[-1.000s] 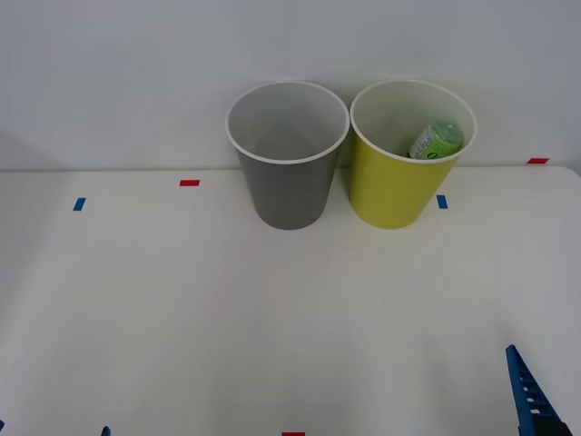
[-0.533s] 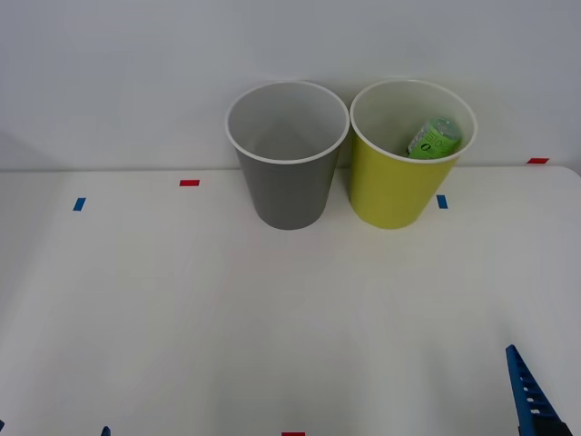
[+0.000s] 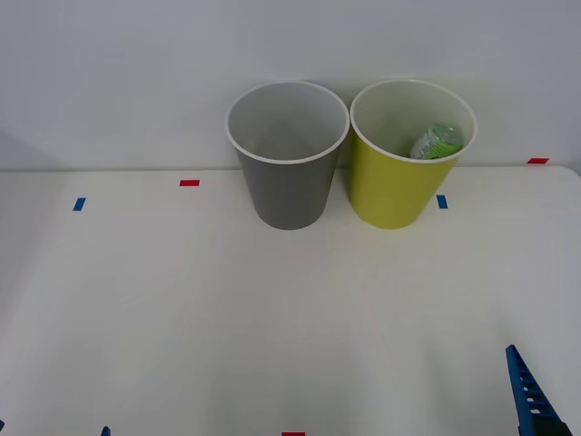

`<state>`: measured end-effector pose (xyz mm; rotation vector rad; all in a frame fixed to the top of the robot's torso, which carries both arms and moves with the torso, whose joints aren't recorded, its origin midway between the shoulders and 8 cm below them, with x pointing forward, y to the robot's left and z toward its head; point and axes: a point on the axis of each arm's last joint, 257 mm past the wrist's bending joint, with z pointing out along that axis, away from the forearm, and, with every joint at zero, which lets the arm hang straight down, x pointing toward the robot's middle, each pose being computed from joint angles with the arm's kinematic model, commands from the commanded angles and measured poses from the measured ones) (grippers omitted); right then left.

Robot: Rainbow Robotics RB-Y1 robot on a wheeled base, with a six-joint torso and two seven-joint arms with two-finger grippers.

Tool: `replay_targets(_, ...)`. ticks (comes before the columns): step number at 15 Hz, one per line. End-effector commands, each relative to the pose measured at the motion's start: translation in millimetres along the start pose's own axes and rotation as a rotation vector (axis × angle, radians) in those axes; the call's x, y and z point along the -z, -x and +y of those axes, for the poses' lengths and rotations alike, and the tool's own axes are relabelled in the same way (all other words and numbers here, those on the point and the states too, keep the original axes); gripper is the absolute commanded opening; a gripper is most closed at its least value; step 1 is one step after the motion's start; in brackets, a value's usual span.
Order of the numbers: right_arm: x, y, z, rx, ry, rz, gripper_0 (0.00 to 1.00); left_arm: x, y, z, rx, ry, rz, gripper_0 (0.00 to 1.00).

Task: Put cans in the gray bin and PET bottles in the light green bin.

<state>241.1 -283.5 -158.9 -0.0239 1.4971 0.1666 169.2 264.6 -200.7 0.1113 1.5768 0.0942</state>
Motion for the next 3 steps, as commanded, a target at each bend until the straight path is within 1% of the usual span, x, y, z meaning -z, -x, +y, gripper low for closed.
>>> replay_targets(1, 0.0, 0.0, 0.0, 0.0, 0.0, 0.0, 1.0, 0.0, -0.1, 0.0, 0.0, 0.0, 0.0, 1.0)
replay_targets(3, 0.0, 0.0, 0.0, 0.0, 0.0, 0.0, 1.0, 0.0, -0.1, 0.0, 0.0, 0.0, 0.0, 1.0)
